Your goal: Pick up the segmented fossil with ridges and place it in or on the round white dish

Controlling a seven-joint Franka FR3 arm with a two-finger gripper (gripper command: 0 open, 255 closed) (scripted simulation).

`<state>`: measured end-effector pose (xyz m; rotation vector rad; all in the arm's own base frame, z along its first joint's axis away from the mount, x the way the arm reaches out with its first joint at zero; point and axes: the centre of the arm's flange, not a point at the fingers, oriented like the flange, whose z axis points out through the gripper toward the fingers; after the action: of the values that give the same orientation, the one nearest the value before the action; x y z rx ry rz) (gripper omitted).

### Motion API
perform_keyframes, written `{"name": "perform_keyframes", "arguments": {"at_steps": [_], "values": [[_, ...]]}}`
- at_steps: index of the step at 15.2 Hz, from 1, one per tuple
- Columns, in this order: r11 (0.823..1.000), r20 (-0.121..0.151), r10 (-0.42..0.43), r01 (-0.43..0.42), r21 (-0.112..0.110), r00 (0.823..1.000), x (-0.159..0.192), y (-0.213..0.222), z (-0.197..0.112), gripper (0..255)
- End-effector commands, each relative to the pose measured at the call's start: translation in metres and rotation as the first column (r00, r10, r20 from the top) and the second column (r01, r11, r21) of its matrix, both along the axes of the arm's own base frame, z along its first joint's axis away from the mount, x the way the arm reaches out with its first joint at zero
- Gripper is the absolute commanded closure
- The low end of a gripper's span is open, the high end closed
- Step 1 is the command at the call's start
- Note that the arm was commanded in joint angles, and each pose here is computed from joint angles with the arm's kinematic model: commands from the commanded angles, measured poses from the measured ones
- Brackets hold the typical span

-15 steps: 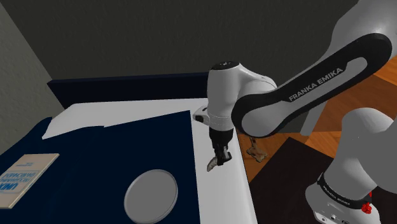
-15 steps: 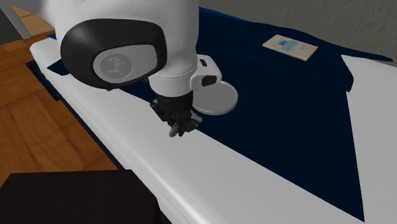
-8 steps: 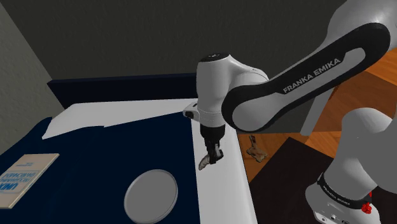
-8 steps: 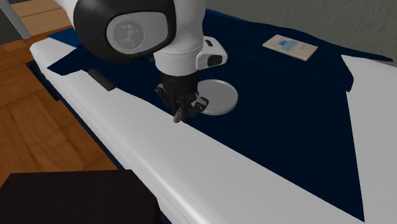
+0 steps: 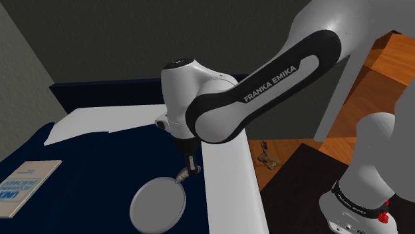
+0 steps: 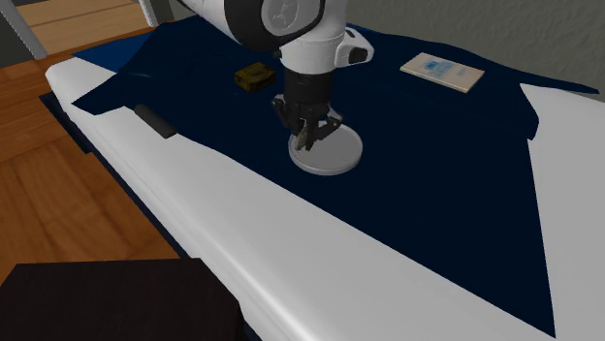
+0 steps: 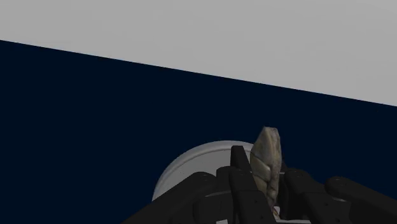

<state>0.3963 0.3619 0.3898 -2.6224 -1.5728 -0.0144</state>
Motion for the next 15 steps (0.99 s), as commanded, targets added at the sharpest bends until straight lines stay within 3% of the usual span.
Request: {"name": "perform_keyframes", "arguments": {"at_steps": [1,8,15], "values": [[1.000,0.000,-0.001,0.001,0.001,1.000,0.014,0.025,-0.005,255],[1.000,0.000,-0.001,0.001,0.001,1.000,0.059,0.106,-0.007,255],[1.000,0.000,-0.001,0.001,0.001,1.000,0.059,0.106,-0.044,255]]}}
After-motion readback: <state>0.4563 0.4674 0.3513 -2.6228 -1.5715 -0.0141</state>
